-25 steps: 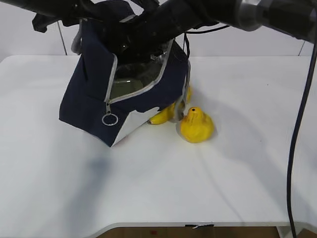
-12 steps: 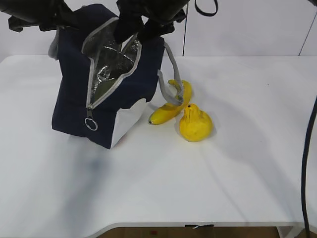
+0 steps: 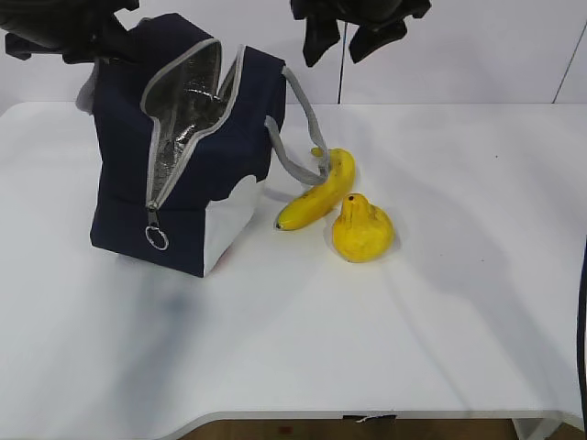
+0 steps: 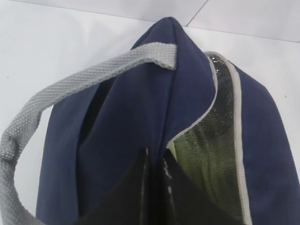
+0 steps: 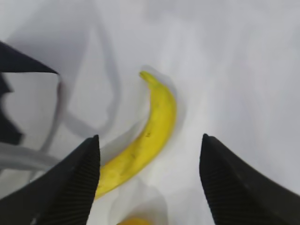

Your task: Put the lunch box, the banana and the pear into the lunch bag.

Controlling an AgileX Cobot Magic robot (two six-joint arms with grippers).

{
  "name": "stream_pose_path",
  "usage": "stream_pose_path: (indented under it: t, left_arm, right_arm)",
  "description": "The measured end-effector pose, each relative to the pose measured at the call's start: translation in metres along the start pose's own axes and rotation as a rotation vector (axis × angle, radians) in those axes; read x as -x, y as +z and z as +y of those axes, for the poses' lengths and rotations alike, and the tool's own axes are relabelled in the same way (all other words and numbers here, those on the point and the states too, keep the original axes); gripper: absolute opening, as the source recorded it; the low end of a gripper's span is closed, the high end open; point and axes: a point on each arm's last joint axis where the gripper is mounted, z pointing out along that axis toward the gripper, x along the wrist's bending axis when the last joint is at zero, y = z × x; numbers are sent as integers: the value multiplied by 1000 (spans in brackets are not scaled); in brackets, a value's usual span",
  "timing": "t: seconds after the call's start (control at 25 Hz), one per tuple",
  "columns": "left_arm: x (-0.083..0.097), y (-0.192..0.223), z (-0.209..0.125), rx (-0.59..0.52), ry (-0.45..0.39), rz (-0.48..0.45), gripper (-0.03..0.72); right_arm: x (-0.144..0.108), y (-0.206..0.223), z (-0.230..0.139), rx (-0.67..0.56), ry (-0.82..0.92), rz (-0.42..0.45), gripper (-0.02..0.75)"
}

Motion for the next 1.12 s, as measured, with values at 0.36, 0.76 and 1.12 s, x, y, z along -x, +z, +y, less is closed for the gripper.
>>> stream_pose_path:
  t: [0.36, 0.76, 1.12]
  left_arm:
    - [-8, 13, -5, -36, 31, 36, -1]
    - [-11, 17, -7, -48, 36, 43, -1]
    - [-11, 17, -7, -48, 36, 43, -1]
  right_arm:
    - [44, 33, -8, -63, 121, -52, 527]
    - [51, 99, -31, -191, 181, -28, 527]
    - [55, 137, -49, -265, 219, -27, 526]
